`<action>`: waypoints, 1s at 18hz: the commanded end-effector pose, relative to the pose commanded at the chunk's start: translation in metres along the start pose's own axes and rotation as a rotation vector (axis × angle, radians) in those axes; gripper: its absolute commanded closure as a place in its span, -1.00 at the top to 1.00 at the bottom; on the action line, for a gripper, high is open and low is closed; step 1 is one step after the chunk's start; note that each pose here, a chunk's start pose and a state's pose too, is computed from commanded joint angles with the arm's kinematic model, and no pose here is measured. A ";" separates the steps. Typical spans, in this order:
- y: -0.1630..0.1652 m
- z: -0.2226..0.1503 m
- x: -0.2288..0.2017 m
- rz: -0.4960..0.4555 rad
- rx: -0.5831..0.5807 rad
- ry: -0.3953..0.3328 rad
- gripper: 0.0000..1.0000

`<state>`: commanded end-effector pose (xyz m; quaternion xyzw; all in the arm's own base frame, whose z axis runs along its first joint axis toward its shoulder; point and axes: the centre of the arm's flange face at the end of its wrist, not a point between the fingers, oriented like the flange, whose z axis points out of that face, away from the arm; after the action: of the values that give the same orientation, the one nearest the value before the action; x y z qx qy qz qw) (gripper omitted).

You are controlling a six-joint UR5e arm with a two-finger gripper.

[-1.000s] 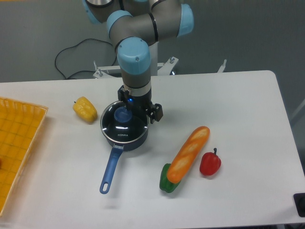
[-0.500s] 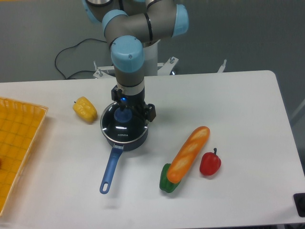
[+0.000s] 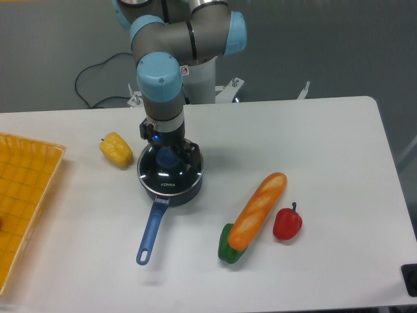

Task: Open the lid
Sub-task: 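Lower the gripper onto the blue lid knob, then close the gripper around the blue lid knob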

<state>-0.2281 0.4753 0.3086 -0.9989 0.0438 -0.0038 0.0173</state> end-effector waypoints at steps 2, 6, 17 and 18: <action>0.000 0.003 0.002 0.004 -0.004 0.004 1.00; 0.001 0.007 0.004 0.004 -0.008 0.006 1.00; 0.001 0.011 0.008 0.010 -0.016 0.008 1.00; 0.001 0.011 0.008 0.010 -0.016 0.008 1.00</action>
<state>-0.2205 0.4739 0.2975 -0.9987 0.0491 -0.0074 0.0089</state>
